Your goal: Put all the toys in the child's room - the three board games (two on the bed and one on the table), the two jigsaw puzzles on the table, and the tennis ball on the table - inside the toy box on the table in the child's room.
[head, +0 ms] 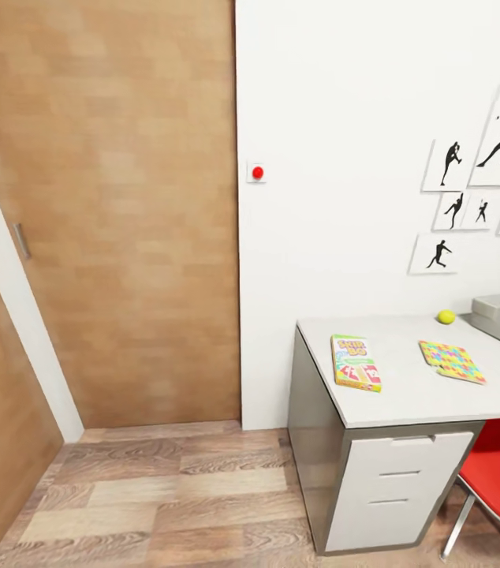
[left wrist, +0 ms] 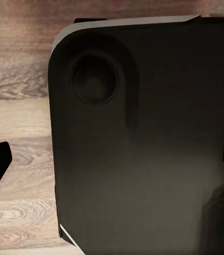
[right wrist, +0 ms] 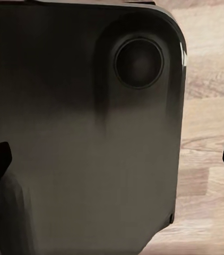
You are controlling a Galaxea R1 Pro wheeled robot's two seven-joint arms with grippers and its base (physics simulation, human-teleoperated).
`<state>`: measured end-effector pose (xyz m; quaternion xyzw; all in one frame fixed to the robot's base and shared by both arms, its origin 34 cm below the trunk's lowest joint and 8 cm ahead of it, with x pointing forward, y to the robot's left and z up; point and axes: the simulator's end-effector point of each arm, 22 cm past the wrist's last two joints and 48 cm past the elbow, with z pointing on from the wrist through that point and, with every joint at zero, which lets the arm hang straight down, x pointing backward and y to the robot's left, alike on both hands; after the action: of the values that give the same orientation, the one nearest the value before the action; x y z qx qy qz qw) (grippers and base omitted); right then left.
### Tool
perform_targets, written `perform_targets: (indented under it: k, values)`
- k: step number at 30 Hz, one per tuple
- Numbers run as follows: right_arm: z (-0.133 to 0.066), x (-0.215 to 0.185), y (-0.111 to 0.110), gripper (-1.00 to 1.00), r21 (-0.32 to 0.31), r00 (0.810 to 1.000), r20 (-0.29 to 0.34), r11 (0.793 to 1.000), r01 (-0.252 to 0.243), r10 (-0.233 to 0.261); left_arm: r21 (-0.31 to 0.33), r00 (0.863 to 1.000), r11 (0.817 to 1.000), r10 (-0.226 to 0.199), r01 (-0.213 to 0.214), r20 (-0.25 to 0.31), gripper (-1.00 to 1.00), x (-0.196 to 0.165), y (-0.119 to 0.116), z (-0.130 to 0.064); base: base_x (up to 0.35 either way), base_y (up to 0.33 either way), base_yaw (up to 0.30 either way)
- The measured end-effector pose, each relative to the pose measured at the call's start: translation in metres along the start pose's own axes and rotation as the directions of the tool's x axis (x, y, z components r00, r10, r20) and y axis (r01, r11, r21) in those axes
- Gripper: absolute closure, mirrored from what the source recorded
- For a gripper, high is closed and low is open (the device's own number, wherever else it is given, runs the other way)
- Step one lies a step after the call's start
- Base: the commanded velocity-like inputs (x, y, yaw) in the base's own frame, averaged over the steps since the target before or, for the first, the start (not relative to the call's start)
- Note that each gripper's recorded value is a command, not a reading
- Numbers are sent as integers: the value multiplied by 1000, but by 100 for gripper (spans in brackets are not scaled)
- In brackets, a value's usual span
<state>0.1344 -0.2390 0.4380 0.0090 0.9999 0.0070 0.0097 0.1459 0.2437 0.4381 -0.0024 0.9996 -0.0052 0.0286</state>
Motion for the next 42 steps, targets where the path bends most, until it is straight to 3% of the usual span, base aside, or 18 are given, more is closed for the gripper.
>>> perform_targets:
  k: [19,29,42]
  values:
    - [0,1,10,-100,-13,1000,-2,1000,-6,5,0,1000,1000,-1,1,-3,-100,1,0,0,0,0,-275]
    - [0,-1,9,-100,-9,998,10,998,-60,61,4,1000,1000,-1,1,-7,-100,3,-3,0,0,0,-275]
    - [0,0,9,-100,-8,997,7,997,-71,71,2,1000,1000,-8,8,-12,-100,4,-2,0,0,0,-275]
